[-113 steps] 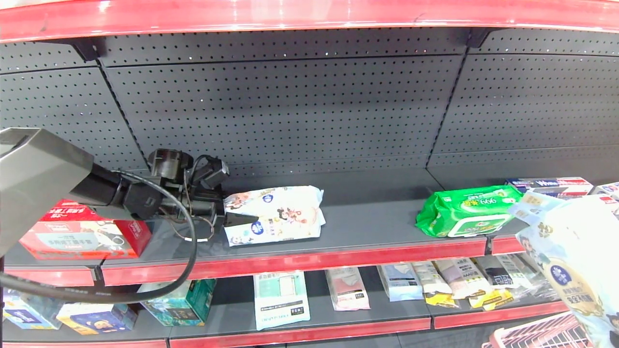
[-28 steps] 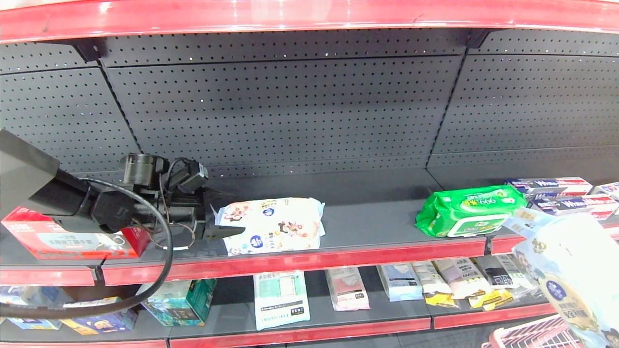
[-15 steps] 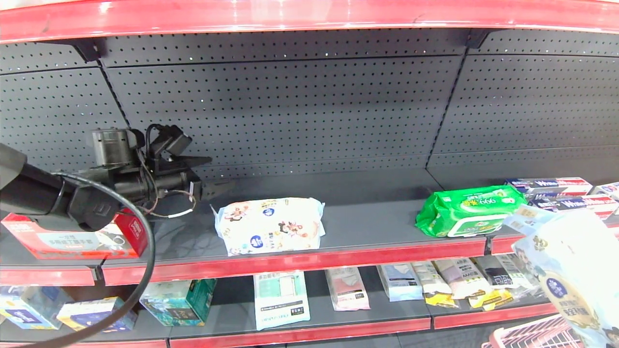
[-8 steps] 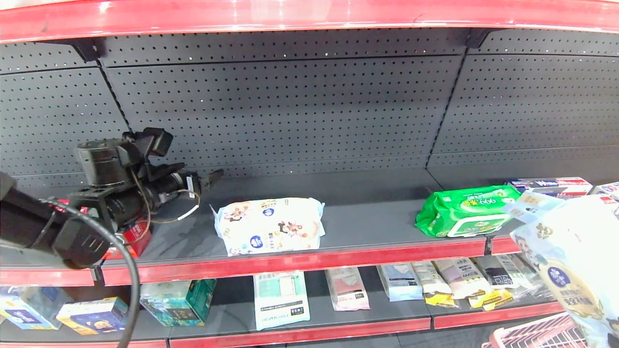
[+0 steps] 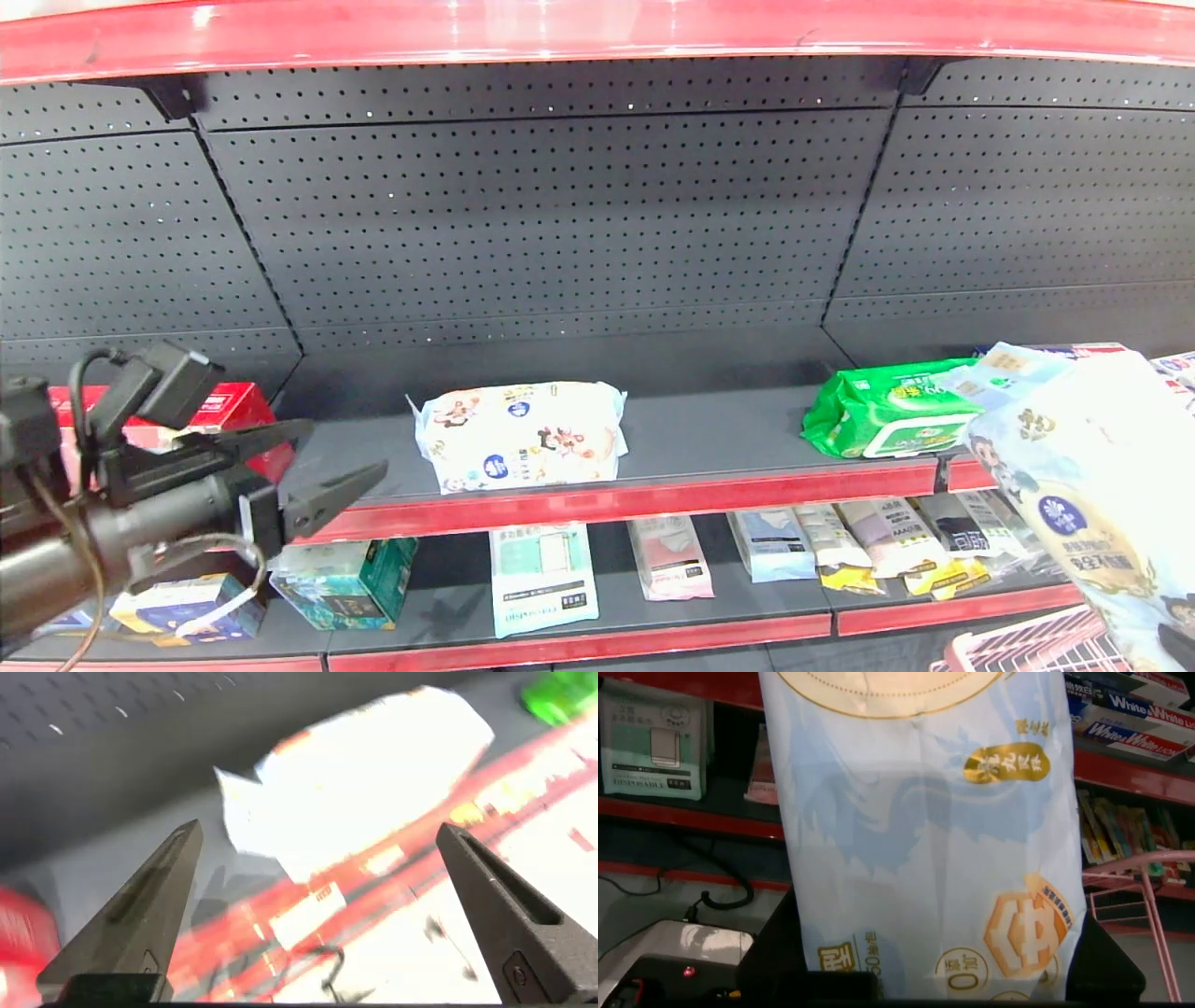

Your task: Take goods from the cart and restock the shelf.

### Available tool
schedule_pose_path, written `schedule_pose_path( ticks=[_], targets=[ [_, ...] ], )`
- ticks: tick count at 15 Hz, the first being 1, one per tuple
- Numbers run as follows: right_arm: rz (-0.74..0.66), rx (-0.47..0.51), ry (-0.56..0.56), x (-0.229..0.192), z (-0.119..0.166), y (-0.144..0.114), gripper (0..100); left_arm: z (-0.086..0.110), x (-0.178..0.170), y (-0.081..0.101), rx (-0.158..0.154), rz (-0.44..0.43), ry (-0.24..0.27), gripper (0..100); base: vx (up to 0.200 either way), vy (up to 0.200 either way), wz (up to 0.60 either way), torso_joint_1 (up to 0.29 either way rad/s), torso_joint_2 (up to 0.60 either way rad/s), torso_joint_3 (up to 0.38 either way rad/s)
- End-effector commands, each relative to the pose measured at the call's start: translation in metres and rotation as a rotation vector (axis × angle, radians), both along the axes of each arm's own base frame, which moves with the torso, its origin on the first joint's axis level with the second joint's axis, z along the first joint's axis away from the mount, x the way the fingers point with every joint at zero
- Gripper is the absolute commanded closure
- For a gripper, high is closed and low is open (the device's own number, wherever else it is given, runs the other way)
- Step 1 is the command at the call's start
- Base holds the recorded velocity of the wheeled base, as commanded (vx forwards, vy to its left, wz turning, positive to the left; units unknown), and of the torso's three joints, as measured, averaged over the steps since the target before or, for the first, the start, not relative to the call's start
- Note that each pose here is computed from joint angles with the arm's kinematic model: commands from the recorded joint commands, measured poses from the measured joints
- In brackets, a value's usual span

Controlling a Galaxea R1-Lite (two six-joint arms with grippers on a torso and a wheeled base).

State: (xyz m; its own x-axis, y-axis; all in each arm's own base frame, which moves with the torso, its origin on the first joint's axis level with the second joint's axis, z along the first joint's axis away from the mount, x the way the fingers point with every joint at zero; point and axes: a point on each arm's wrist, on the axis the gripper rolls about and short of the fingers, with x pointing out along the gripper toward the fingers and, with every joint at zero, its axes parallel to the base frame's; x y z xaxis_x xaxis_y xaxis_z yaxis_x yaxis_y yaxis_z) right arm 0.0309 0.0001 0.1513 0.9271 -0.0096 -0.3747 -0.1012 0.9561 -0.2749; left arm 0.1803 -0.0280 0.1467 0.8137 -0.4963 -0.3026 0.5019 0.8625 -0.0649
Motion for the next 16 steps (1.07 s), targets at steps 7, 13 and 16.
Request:
schedule_pose_path(
  ticks=[7,13,16],
  targets=[
    [0.031,-0.025,0.091,0.023,0.007,0.002,100,-0.027,-0.16,0.015,0.033,-0.091,-0.06,0,0.0,0.0,0.0,0.0,0.0,0.0],
    [0.047,-0.028,0.114,0.031,0.01,0.003,100,-0.051,-0.205,0.026,0.064,0.122,-0.112,0,0.0,0.0,0.0,0.0,0.0,0.0],
    [0.049,-0.025,0.105,0.039,0.014,0.003,100,-0.053,-0.208,0.028,0.032,0.204,-0.142,0,0.0,0.0,0.0,0.0,0.0,0.0]
  ],
)
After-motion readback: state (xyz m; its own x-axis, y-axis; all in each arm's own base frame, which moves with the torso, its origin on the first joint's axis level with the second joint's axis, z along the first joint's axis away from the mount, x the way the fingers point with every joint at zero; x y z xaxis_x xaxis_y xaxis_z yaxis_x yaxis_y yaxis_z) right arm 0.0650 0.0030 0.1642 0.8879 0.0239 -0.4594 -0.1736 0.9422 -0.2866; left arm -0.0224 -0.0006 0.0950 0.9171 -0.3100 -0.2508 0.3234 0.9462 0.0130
